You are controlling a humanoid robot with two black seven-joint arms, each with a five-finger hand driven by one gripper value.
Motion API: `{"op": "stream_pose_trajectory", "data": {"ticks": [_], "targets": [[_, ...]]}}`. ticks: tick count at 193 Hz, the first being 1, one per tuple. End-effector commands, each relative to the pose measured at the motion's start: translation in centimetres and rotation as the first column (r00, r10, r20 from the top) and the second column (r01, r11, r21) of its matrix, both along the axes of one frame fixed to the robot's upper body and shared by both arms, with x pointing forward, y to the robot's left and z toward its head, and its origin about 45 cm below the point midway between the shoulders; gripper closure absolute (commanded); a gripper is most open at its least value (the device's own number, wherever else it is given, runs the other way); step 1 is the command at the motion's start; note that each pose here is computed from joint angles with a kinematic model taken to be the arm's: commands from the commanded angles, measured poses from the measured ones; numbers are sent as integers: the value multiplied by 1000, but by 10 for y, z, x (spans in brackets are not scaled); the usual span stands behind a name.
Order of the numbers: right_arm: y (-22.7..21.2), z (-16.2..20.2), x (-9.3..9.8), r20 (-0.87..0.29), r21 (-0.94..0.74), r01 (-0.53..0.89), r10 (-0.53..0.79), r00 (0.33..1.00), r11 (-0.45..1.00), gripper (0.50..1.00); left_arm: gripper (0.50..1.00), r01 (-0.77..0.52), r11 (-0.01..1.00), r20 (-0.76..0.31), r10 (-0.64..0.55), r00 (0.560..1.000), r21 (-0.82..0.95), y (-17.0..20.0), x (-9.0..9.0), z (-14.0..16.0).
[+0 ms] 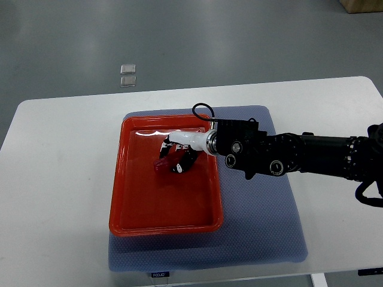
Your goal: Place red pepper on red tray
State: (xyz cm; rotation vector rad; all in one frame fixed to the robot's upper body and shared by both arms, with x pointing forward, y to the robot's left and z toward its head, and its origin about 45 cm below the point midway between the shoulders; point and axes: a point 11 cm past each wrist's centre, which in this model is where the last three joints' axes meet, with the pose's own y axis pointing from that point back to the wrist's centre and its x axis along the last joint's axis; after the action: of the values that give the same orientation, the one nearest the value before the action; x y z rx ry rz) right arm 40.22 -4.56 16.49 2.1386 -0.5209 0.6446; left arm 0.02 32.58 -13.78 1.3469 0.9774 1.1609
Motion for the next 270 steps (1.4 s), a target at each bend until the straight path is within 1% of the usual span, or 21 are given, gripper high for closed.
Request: {"op": "stream_pose_trajectory", "data": {"ticks": [1,8,27,45,82,97,108,125,144,159,163,170,181,192,196,201,213,225,236,270], "targets": [[1,2,1,0,8,4,-4,1000,1000,630,500,1,1000,-1,-1,1000,0,0,0,0],[2,5,3,4,10,3,-3,1000,1000,609,500,1,1000,0,-1,1000,1,0,0,0],[3,7,4,1,18,7,-7,1000,1000,597,500,0,1000,1,0,1000,1,0,0,0],[6,13,6,3,42,16,-16,1000,999,595,500,0,1000,0,0,1000,1,0,0,0],[20,44,17,5,177,53,-55,998,983,595,500,2,1000,1,-2,1000,1,0,0,0],[23,60,23,-6,261,88,-89,996,961,595,500,1,1000,0,-1,1000,1,0,0,0],[10,73,34,-27,333,150,-150,988,931,595,500,1,1000,0,-1,1000,1,0,0,0],[-16,73,44,-96,431,257,-239,966,865,595,500,2,1000,1,-2,1000,1,0,0,0],[-41,85,57,-173,558,360,-320,931,747,595,500,1,1000,0,-1,1000,1,0,0,0],[-66,84,63,-301,667,479,-382,874,571,595,500,1,1000,0,-1,1000,1,0,0,0],[-69,83,63,-319,674,494,-387,865,549,595,500,1,1000,0,-1,1000,1,0,0,0],[-83,79,64,-386,705,549,-406,828,449,595,500,1,1000,0,-1,1000,1,0,0,0],[-98,73,63,-472,733,602,-399,786,318,595,500,1,1000,-1,-1,1000,0,0,0,0],[-116,61,59,-568,743,649,-359,741,163,593,500,1,1000,0,-1,1000,1,0,0,0],[-120,60,58,-581,743,655,-352,734,138,595,500,1,1000,0,-1,1000,1,0,0,0],[-130,54,55,-622,735,675,-331,709,65,593,500,2,1000,1,-2,1000,-1,0,0,0],[-143,42,50,-686,708,704,-287,668,-51,585,500,1,1000,0,-1,1000,1,0,0,0],[-150,28,42,-735,671,730,-244,632,-131,585,500,1,1000,-1,-1,1000,0,0,0,0],[-156,19,36,-759,649,739,-211,616,-180,585,500,1,1000,-1,-1,1000,0,0,0,0],[-176,11,31,-775,628,715,-162,611,-309,585,500,3,1000,-1,-3,1000,1,0,0,0]]}}
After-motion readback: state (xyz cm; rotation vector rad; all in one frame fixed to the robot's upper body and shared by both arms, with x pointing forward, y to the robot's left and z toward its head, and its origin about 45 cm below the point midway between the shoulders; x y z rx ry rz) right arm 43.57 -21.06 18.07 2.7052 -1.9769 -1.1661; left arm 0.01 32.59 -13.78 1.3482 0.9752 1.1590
